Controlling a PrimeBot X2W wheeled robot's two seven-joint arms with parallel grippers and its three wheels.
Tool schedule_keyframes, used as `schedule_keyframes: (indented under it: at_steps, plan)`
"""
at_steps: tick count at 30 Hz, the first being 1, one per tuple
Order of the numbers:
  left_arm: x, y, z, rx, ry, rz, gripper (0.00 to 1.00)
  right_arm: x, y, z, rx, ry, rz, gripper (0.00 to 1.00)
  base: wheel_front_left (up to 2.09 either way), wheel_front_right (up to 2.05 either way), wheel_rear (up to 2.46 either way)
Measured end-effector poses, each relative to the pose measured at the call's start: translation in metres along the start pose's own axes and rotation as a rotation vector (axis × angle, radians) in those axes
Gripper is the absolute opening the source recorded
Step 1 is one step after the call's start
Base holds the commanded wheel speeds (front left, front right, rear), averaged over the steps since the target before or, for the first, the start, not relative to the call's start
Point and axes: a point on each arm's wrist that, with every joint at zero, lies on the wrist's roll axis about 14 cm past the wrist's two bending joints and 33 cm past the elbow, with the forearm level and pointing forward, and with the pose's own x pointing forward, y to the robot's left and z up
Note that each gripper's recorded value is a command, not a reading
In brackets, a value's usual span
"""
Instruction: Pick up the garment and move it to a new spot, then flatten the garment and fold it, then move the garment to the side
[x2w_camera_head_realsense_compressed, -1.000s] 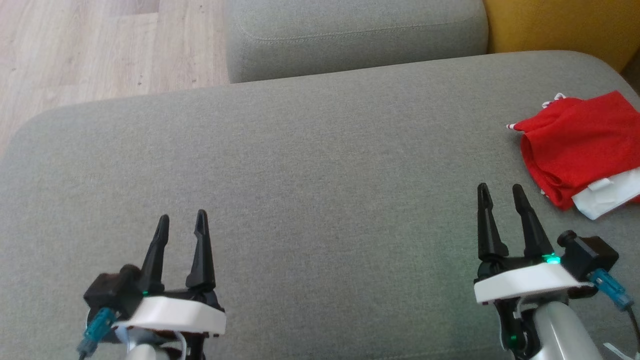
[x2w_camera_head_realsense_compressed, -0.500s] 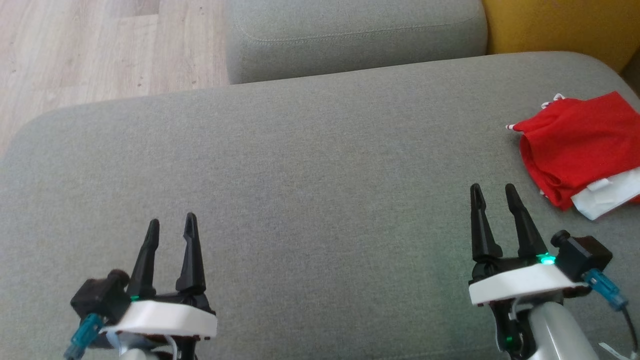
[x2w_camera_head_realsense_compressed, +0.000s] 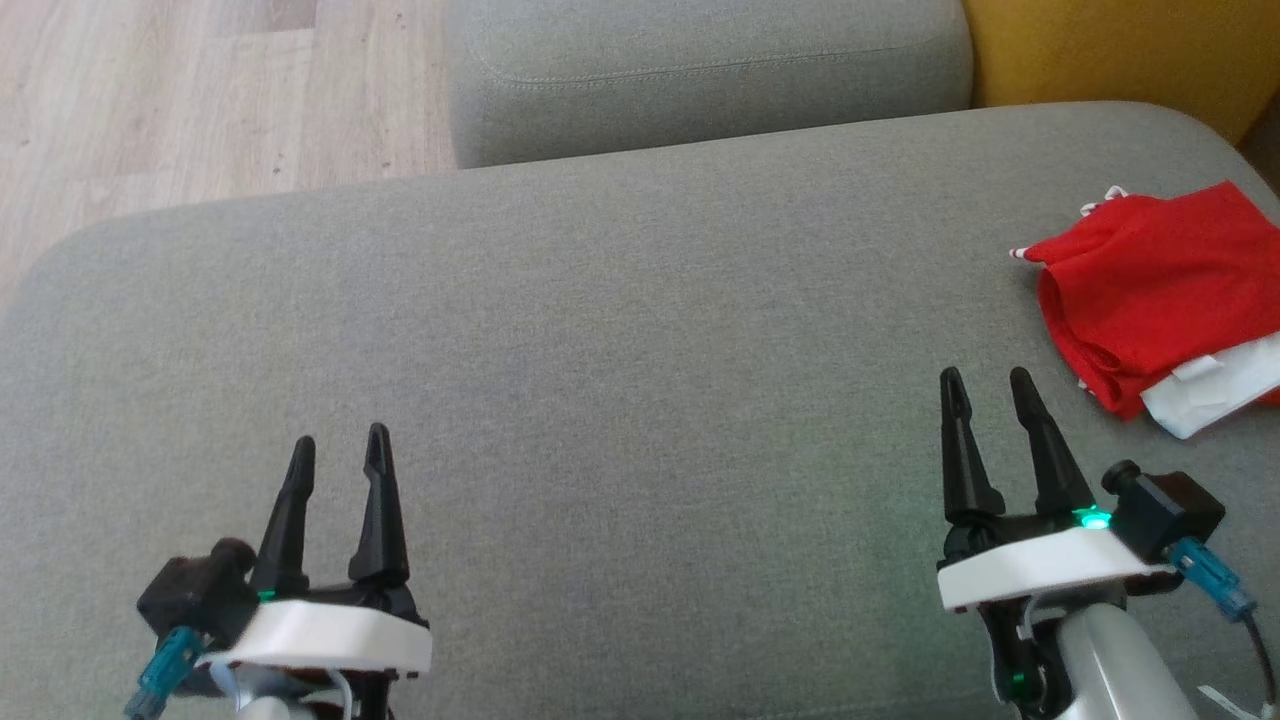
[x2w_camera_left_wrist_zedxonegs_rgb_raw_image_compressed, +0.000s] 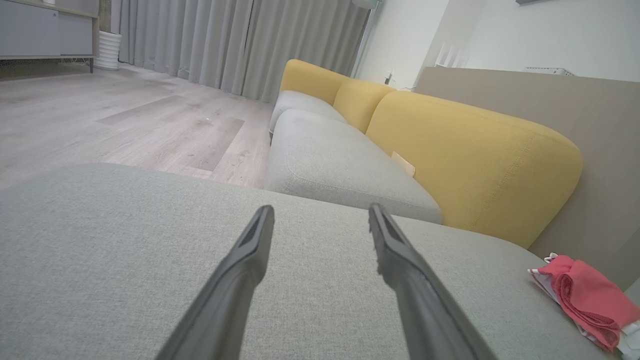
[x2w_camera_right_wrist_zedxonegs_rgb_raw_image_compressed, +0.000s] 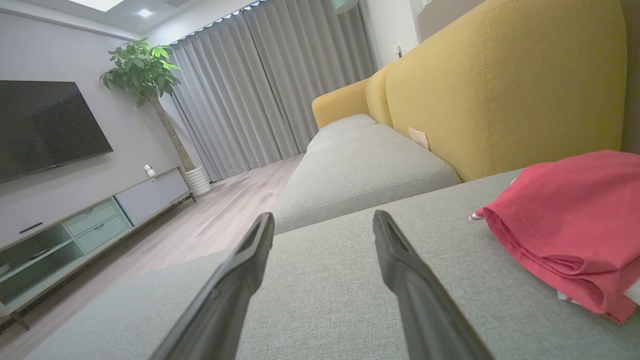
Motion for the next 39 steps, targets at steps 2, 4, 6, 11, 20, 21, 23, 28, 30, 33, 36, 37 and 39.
schedule_keyframes:
  at_steps: [2, 4, 6, 11, 20, 21, 23, 28, 30, 33, 36, 37, 39]
  plan:
    - [0.0, 0.0, 0.0, 0.0, 0.0, 0.0, 1.0, 0.0, 0.0, 0.0, 0.001, 0.0, 0.0, 1.0, 0.0, 0.0, 0.0]
    - [0.0, 0.0, 0.0, 0.0, -0.001, -0.001, 1.0, 0.0, 0.0, 0.0, 0.006, -0.001, -0.002, 1.0, 0.0, 0.0, 0.0]
    - [0.0, -0.001, 0.0, 0.0, -0.001, -0.002, 1.0, 0.0, 0.0, 0.0, 0.006, -0.001, -0.002, 1.0, 0.0, 0.0, 0.0]
    - [0.0, 0.0, 0.0, 0.0, -0.001, 0.001, 1.0, 0.0, 0.0, 0.0, 0.006, 0.001, -0.001, 1.0, 0.0, 0.0, 0.0]
    - [-0.023, 0.016, -0.043, -0.005, 0.144, 0.06, 0.0, -0.028, -0.016, -0.048, 0.022, 0.152, -0.063, 0.0, 0.0, 0.0, 0.0]
    - [-0.026, 0.018, -0.047, -0.016, 0.159, 0.068, 0.0, -0.032, -0.017, -0.052, 0.033, 0.163, -0.071, 0.0, 0.0, 0.0, 0.0]
    - [-0.026, 0.019, -0.047, -0.035, 0.163, 0.076, 0.0, -0.033, -0.018, -0.052, 0.055, 0.166, -0.079, 0.0, 0.0, 0.0, 0.0]
    - [-0.026, 0.02, -0.048, -0.087, 0.17, 0.087, 0.0, -0.031, -0.02, -0.052, 0.103, 0.165, -0.095, 0.0, 0.0, 0.0, 0.0]
    - [-0.026, 0.021, -0.05, -0.107, 0.179, 0.094, 0.0, -0.031, -0.021, -0.051, 0.123, 0.162, -0.103, 0.0, 0.0, 0.0, 0.0]
    - [-0.026, 0.023, -0.051, -0.136, 0.186, 0.106, 0.0, -0.031, -0.023, -0.051, 0.152, 0.163, -0.114, 0.0, 0.0, 0.0, 0.0]
    - [-0.025, 0.024, -0.053, -0.176, 0.194, 0.113, 0.0, -0.031, -0.025, -0.051, 0.191, 0.164, -0.128, 0.0, 0.0, 0.0, 0.0]
    - [-0.024, 0.025, -0.052, -0.186, 0.192, 0.115, 0.0, -0.031, -0.026, -0.051, 0.201, 0.163, -0.132, 0.0, 0.0, 0.0, 0.0]
    - [-0.023, 0.025, -0.051, -0.206, 0.188, 0.116, 0.0, -0.03, -0.027, -0.05, 0.221, 0.16, -0.139, 0.0, 0.0, 0.0, 0.0]
